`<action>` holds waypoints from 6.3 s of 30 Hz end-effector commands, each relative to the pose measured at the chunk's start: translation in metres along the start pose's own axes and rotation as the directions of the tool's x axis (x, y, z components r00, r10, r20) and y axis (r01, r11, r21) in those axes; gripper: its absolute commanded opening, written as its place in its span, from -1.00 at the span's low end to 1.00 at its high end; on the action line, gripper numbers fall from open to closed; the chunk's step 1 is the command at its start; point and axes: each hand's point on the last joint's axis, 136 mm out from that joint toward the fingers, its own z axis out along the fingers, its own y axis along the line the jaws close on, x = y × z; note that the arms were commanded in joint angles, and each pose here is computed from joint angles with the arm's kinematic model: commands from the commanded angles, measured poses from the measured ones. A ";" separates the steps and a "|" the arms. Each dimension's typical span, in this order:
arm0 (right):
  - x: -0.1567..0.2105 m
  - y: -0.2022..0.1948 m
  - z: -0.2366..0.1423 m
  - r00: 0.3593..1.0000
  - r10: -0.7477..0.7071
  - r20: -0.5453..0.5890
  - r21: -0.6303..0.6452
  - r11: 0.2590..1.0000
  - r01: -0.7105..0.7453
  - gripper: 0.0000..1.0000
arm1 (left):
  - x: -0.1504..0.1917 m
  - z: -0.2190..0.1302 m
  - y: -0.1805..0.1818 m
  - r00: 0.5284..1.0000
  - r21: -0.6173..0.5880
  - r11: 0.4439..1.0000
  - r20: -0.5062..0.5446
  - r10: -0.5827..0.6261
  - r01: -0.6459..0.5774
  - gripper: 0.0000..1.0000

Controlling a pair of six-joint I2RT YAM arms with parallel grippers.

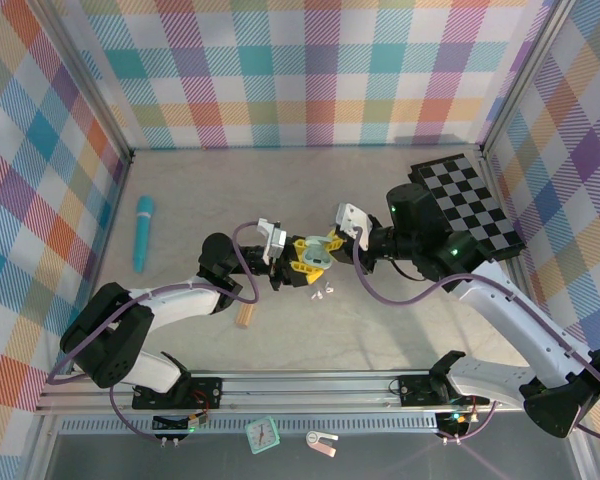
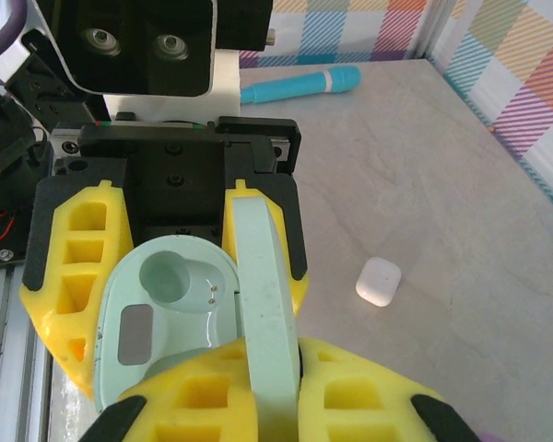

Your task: Insert wireless bluetooth earbuds into charging case

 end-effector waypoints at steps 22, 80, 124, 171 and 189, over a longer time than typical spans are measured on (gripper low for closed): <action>-0.007 -0.003 -0.004 1.000 0.007 0.007 0.009 1.000 -0.007 -1.00 | -0.017 0.005 -0.003 0.997 0.025 0.998 0.043 0.060 -0.061 0.20; -0.022 -0.018 -0.006 0.995 0.037 0.092 0.098 0.994 -0.046 -0.22 | -0.016 0.002 0.010 0.994 -0.073 0.994 0.065 0.091 -0.087 -0.40; 0.236 -0.135 0.006 0.194 0.954 0.229 0.436 0.078 -0.897 0.22 | -0.006 -0.018 0.020 0.994 -0.177 0.981 0.057 0.088 -0.077 -0.35; 0.298 -0.090 0.026 0.132 0.990 -0.049 0.561 0.136 -0.817 0.21 | -0.010 -0.021 0.014 0.992 -0.178 0.979 0.060 0.110 -0.098 -0.35; 0.300 -0.110 0.025 0.294 0.862 -0.412 0.849 0.481 -0.219 -0.10 | -0.010 -0.078 0.039 0.990 -0.369 0.924 0.046 0.130 -0.105 -0.35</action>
